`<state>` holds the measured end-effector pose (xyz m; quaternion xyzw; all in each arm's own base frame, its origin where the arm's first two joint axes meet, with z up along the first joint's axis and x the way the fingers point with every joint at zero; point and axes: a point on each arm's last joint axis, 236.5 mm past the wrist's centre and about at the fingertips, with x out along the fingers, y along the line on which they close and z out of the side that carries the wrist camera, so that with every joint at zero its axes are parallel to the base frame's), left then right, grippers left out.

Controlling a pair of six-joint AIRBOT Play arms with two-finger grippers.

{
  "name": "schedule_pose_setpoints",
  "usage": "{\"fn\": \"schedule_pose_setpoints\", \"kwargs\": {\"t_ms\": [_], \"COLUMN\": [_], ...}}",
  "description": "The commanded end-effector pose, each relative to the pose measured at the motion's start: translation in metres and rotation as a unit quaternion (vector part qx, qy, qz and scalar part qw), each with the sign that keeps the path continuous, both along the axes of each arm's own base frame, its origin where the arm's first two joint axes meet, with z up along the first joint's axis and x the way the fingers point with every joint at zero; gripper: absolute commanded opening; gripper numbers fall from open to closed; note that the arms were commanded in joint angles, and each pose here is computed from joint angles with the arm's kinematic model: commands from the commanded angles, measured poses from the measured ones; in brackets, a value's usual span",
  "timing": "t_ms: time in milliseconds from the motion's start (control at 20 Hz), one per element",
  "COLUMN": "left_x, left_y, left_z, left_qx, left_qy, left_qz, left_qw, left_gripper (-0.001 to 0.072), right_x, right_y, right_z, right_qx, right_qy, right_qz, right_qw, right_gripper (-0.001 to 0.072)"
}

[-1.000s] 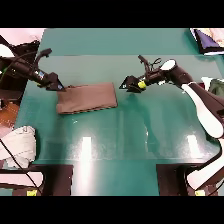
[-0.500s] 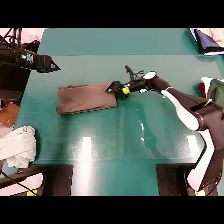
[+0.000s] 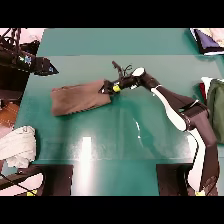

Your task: Fold the shirts.

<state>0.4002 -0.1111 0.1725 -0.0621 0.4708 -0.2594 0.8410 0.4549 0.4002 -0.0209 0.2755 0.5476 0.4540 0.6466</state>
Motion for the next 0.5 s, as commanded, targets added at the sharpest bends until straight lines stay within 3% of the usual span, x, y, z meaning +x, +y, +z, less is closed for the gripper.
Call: {"fn": "schedule_pose_setpoints", "kwargs": {"t_ms": [0,200,450], "left_x": [-0.005,-0.005,-0.005], "left_y": [0.001,0.0,0.0], "left_z": [-0.002,-0.002,-0.002], "left_qx": [0.004,-0.001,-0.003], "left_qy": [0.01,0.016,0.018], "left_qz": [-0.005,0.005,0.008], "left_qw": [1.0,1.0,1.0], "left_gripper": [0.0024,0.0024,0.0024], "right_x": [0.03,0.082,0.104], "right_y": [-0.038,-0.168,-0.358], "right_z": [0.055,0.114,0.172], "right_qx": [0.022,-0.062,-0.185], "right_qy": [-0.045,-0.139,-0.216], "right_qz": [-0.026,-0.123,-0.265], "right_qw": [0.998,0.981,0.921], "right_gripper": [0.0013,0.0013,0.0013]}}
